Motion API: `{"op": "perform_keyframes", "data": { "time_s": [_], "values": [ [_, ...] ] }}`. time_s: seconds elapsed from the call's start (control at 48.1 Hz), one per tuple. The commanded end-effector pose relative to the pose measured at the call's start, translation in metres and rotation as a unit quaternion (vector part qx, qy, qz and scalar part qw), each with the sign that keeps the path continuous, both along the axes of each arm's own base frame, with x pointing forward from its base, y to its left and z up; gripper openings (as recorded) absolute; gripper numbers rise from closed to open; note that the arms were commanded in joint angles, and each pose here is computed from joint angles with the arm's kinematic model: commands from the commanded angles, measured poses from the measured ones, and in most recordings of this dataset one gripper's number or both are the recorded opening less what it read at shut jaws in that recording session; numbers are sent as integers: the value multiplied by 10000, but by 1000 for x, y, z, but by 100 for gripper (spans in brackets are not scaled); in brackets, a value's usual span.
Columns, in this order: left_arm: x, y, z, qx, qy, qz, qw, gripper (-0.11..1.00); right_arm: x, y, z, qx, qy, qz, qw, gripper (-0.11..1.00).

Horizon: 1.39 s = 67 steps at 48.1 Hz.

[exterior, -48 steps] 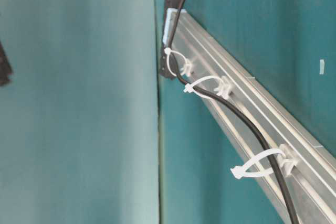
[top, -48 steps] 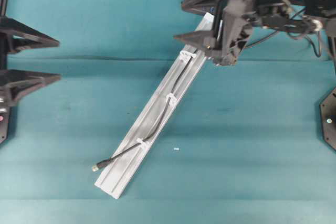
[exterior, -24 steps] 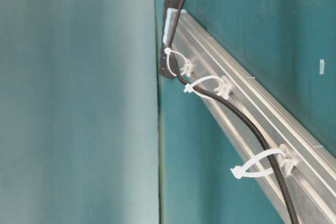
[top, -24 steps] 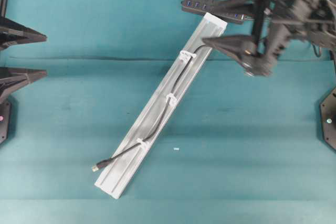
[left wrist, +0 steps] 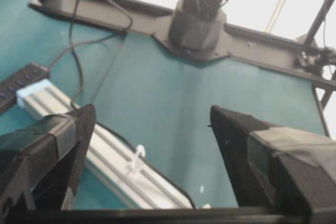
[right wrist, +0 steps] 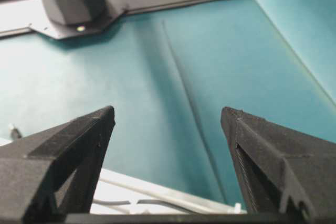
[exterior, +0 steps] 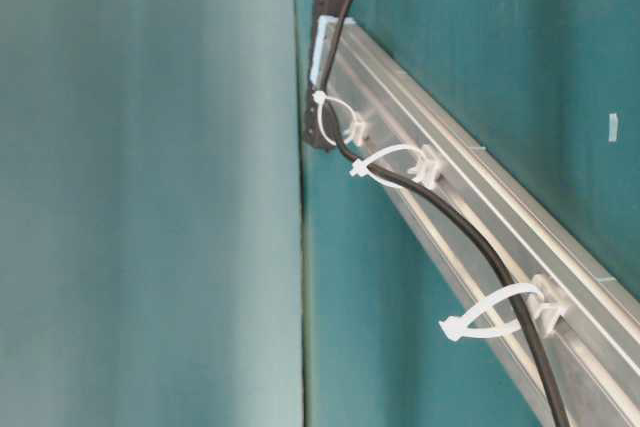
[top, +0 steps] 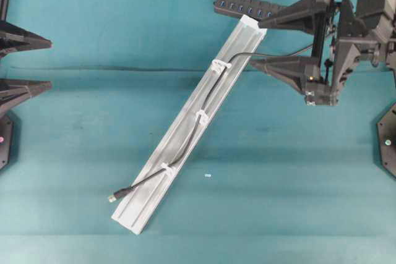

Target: Pass the USB cable through three rings with both arms.

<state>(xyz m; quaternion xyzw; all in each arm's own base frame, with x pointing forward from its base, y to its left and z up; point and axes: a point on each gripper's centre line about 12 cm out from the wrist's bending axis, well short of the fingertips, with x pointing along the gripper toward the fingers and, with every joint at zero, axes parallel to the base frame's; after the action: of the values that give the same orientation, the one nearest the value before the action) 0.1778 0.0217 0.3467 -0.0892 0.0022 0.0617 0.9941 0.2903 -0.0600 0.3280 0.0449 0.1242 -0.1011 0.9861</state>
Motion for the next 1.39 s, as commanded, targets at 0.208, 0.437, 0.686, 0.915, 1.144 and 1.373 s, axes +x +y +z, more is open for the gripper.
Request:
{"op": "perform_keyframes", "data": {
  "time_s": [0.208,0.437,0.686,0.915,1.144,1.373],
  "values": [
    [0,1,5,16,-68,16,10000,95,1,2,2,17,-57,31,10000,87],
    [0,1,4,31,-66,16,10000,95,-1,3,0,24,-89,27,10000,87],
    [-1,0,4,32,-73,16,10000,95,-8,4,-1,11,-149,19,9999,87],
    [0,0,2,-42,-36,10,10000,95,-10,7,-7,23,-88,57,9999,87],
    [0,0,0,27,34,10,10000,95,-11,7,-7,16,-87,67,9999,87],
    [1,0,-4,20,87,10,10000,95,-11,8,-9,20,-64,67,10000,87]
  ]
}}
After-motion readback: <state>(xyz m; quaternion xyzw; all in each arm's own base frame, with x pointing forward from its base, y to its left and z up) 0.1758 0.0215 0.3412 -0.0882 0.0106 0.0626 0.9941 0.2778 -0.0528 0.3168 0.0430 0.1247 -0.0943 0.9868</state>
